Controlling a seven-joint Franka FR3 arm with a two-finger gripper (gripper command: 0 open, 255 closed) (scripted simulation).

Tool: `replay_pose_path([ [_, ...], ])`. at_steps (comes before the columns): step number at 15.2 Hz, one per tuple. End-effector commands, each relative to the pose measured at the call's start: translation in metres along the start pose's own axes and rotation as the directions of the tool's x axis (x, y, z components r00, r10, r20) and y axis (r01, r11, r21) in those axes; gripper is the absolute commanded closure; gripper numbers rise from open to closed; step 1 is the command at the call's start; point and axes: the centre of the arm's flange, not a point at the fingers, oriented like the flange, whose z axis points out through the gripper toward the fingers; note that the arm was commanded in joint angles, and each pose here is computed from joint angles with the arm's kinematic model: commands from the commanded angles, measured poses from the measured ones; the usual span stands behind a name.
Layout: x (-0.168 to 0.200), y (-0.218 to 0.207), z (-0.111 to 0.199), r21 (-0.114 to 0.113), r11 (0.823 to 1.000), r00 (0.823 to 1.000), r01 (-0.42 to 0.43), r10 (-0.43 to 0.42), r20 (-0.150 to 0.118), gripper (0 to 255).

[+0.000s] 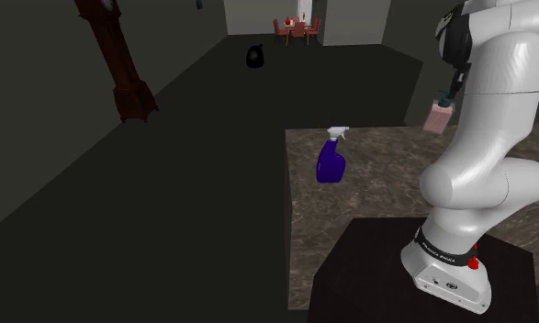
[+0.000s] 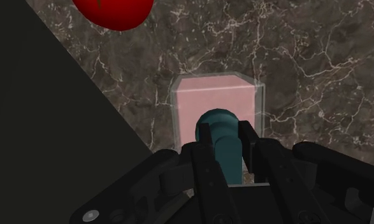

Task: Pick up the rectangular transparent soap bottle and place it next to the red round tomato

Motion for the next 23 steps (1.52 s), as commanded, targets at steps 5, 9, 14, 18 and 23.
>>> replay_pose_path([
  [5, 0.0, -0.001, 0.032, -0.001, 1.0, 1.0, 0.0, 0.0, 0.0, 255],
  [9, 0.0, -0.003, 0.053, -0.001, 1.0, 1.0, 0.0, 0.0, 0.0, 255],
  [14, 0.0, -0.004, 0.071, -0.001, 1.0, 1.0, 0.0, 0.0, 0.0, 255],
  [18, 0.0, -0.004, 0.071, -0.001, 1.0, 1.0, 0.0, 0.0, 0.0, 255],
  [23, 0.0, -0.004, 0.072, -0.001, 1.0, 1.0, 0.0, 0.0, 0.0, 0],
])
